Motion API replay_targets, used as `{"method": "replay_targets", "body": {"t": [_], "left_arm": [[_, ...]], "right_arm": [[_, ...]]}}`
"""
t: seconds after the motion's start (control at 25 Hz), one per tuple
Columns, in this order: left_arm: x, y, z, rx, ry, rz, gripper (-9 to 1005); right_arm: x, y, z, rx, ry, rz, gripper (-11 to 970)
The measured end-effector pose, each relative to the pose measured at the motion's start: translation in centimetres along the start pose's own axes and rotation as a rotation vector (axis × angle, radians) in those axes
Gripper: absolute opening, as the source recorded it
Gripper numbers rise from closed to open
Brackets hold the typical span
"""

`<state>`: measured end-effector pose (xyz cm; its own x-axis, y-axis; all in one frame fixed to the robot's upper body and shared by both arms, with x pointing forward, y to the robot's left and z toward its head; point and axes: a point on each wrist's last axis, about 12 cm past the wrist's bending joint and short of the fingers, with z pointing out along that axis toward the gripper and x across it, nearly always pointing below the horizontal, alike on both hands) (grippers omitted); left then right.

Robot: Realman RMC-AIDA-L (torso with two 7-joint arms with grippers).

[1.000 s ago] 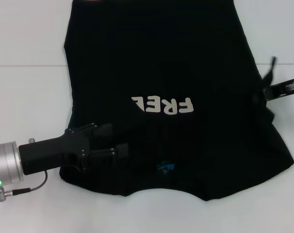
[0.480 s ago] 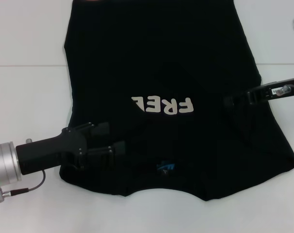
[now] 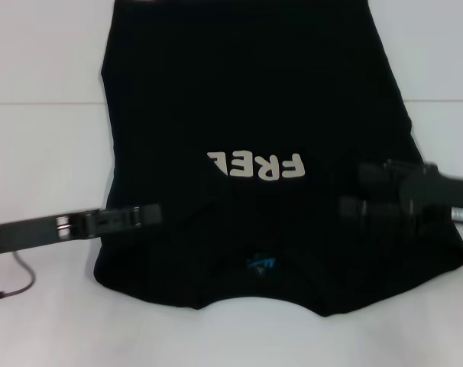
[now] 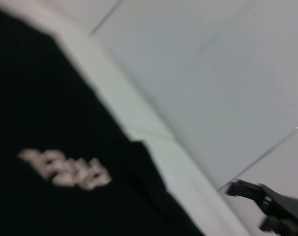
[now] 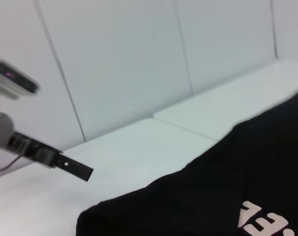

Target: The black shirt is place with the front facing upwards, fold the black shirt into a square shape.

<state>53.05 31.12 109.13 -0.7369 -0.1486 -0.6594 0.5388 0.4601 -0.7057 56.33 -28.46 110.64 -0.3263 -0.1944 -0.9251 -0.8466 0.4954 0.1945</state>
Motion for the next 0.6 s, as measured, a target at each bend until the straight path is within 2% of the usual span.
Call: {"method": "replay_targets", "body": {"t": [0.12,0.24,0.36,0.6], "left_arm": [[-0.7,0.4,-1.3,-0.076,0.066,-0.115,903],[-1.3,0.8,-2.4,-0.195,0.144,-0.200,903],[-1.9,1.2,-3.0,-0.302,0.201,-0.228,903],[-2.7,1.6,-1.8,-0.387,0.246,-0.181,902]], "right_arm": [[1.5,0.9,0.0,0.005,-0.018,-0.062,787],[2.7,1.6,0.3,-0.008,-0.018,-0.105,915],[3.8,2.0,0.7,-0.017,-0.019,-0.116,920],[4.4,2.1,1.0,-0.010,-0.014,-0.112,924]]}}
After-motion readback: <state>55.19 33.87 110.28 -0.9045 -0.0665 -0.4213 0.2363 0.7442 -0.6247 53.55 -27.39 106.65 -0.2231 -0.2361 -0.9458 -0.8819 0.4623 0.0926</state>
